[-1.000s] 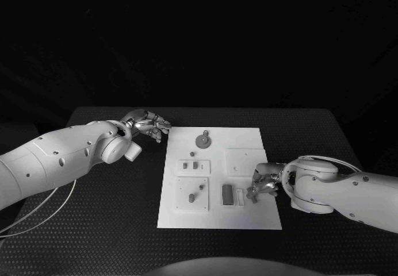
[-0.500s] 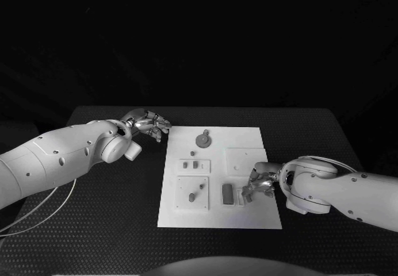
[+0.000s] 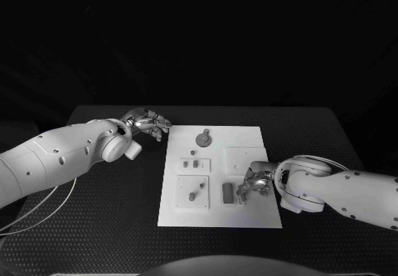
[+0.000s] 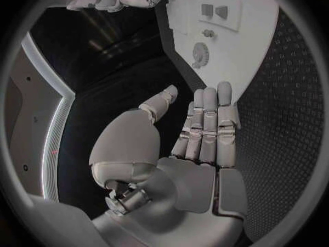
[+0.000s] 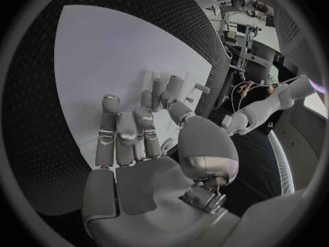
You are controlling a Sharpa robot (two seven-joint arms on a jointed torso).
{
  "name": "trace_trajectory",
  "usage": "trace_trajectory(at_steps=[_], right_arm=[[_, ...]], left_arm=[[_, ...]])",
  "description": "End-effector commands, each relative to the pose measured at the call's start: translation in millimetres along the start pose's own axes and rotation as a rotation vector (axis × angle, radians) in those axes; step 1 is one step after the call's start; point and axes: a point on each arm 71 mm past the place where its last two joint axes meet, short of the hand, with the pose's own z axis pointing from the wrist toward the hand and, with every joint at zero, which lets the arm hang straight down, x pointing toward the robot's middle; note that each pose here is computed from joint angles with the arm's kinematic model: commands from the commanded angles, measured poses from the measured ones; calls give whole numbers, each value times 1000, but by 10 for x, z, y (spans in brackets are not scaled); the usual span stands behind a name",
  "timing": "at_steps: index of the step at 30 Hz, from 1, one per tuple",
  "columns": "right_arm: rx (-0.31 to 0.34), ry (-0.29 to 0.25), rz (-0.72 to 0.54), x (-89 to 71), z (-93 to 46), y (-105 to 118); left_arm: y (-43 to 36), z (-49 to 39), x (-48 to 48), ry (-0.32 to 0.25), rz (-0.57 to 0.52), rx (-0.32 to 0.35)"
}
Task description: Assemble the parts on the task board
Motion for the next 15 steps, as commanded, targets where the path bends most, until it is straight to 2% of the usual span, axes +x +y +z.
trace_trajectory(at_steps=[1, 15], right_arm=[[4, 31, -1, 32, 5, -9], [9, 27, -64, 37, 31, -18]], left_arm=[[-18, 2, 15, 13, 2, 9], [-16, -2, 10, 13, 2, 8]])
